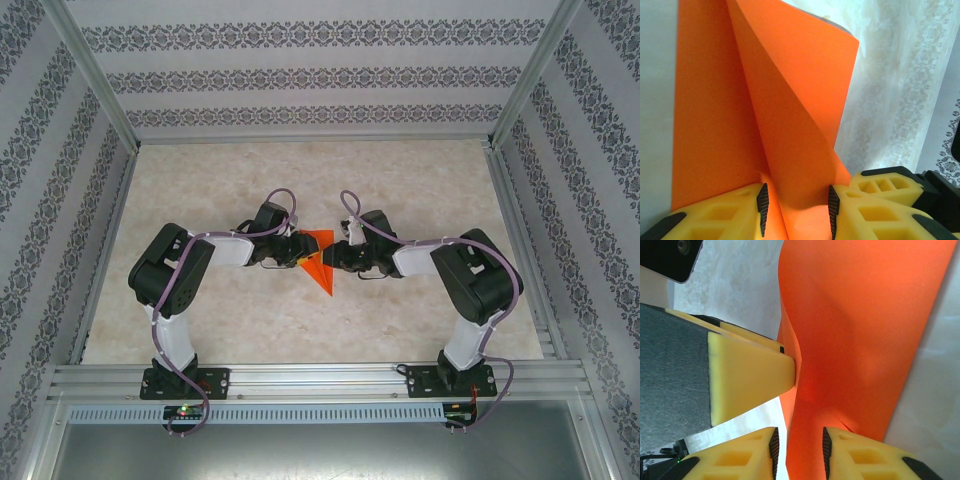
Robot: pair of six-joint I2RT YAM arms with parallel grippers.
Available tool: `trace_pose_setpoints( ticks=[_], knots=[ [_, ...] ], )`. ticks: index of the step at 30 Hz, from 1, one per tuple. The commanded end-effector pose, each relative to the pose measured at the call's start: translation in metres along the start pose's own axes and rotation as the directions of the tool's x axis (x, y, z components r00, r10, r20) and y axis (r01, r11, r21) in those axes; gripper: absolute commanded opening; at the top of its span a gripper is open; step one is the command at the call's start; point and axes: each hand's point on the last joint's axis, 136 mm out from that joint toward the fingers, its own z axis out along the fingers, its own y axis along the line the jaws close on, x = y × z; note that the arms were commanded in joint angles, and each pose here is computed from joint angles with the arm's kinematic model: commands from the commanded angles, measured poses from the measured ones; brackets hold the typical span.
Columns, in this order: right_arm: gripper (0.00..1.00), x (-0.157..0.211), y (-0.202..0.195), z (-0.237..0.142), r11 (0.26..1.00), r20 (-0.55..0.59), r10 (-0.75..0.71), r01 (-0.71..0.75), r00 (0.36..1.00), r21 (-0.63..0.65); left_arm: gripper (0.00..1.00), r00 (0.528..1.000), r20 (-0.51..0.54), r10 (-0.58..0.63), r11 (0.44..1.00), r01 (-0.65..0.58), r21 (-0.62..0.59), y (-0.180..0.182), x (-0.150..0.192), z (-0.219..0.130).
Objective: Fold a paper plane with a square sheet of paper (fold left side to right side)
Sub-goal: Fourth fold the wing at the center of the table.
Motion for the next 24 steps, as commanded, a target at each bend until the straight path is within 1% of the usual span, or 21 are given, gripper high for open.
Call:
trace_pose_setpoints(
  ticks=[1, 4, 6, 9, 12, 24],
  knots=[
    [0.28, -0.004, 0.012, 0.006, 0.999, -0.004, -0.019, 0.018, 1.0, -0.044, 0.4, 1.0, -0.017, -0.004, 0.997, 0.003, -0.079, 0.02, 0.008, 0.005],
    [0.24, -0.004, 0.012, 0.007, 0.999, -0.005, -0.02, 0.019, 1.0, -0.044, 0.4, 1.0, -0.017, -0.003, 0.997, 0.002, -0.081, 0.02, 0.009, 0.005],
    [0.19, -0.004, 0.011, 0.007, 0.999, -0.003, -0.02, 0.02, 1.0, -0.039, 0.4, 1.0, -0.019, -0.003, 0.997, 0.002, -0.08, 0.02, 0.009, 0.005],
    [0.11, -0.003, 0.007, 0.006, 1.0, -0.003, -0.022, 0.022, 1.0, -0.018, 0.4, 1.0, -0.016, -0.002, 0.997, 0.001, -0.081, 0.02, 0.009, 0.005],
    [0.0, -0.003, 0.004, 0.004, 1.0, -0.001, -0.025, 0.025, 1.0, -0.002, 0.4, 1.0, -0.017, -0.002, 0.997, 0.001, -0.082, 0.02, 0.009, 0.005],
    [0.0, -0.005, -0.017, -0.009, 0.992, 0.015, -0.04, 0.038, 0.999, 0.118, 0.4, 1.0, -0.017, 0.001, 0.997, -0.002, -0.081, 0.02, 0.009, 0.004]
  ],
)
